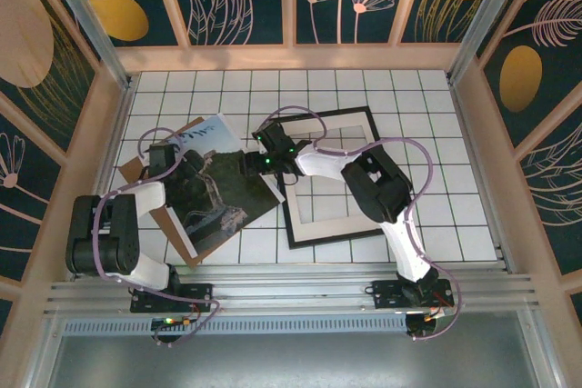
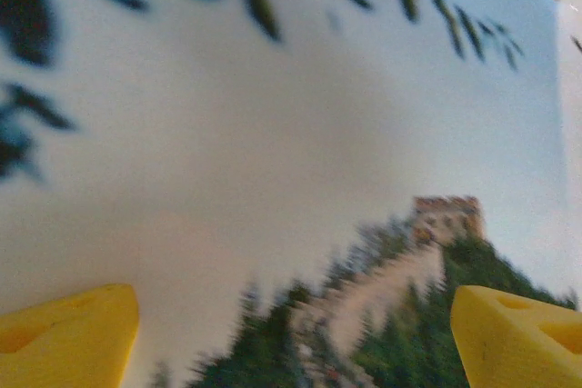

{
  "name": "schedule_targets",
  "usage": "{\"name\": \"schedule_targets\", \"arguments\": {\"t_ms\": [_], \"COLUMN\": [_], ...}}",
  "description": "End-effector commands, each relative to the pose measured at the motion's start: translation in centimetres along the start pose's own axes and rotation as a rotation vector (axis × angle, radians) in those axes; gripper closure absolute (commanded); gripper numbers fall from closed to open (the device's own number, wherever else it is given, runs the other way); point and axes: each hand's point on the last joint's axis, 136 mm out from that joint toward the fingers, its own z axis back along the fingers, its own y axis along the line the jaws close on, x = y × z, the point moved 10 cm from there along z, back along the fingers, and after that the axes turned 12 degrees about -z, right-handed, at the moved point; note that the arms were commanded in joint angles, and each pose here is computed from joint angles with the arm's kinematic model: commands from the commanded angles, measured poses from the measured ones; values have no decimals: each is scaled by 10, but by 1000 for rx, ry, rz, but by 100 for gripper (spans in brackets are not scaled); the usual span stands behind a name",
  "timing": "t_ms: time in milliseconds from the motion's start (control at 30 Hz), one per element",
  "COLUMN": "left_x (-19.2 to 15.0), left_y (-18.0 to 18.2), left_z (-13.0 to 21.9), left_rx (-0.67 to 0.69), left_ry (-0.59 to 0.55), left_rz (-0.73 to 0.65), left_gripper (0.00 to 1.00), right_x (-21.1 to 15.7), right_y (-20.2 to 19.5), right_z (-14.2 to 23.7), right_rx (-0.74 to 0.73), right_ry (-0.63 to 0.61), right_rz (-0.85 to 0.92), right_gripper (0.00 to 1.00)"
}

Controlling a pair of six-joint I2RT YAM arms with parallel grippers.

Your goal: Put the photo into the frame

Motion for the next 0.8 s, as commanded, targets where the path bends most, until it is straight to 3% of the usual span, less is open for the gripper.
{"name": "schedule_targets", "arguments": {"t_ms": [0, 167, 300, 433, 767], "left_x": [12, 23, 16, 0, -23], "left_y": [-12, 3, 29, 49, 48], "left_z": [7, 39, 54, 49, 26], "left_rx": [-41, 162, 233, 258, 124], "left_ry": [-40, -186, -219, -167, -25], "left_rz": [3, -16, 47, 81, 91], "left_gripper": [11, 7, 5, 5, 8], "right_x": [9, 8, 8, 8, 3], "right_y": [5, 1, 2, 5, 15], "right_z": [17, 14, 11, 6, -11], "right_rx": [9, -13, -25, -27, 17], "right_ry": [-79, -95, -103, -99, -29], "right_rz": [-41, -57, -65, -70, -60], "right_gripper": [32, 33, 33, 33, 38]}}
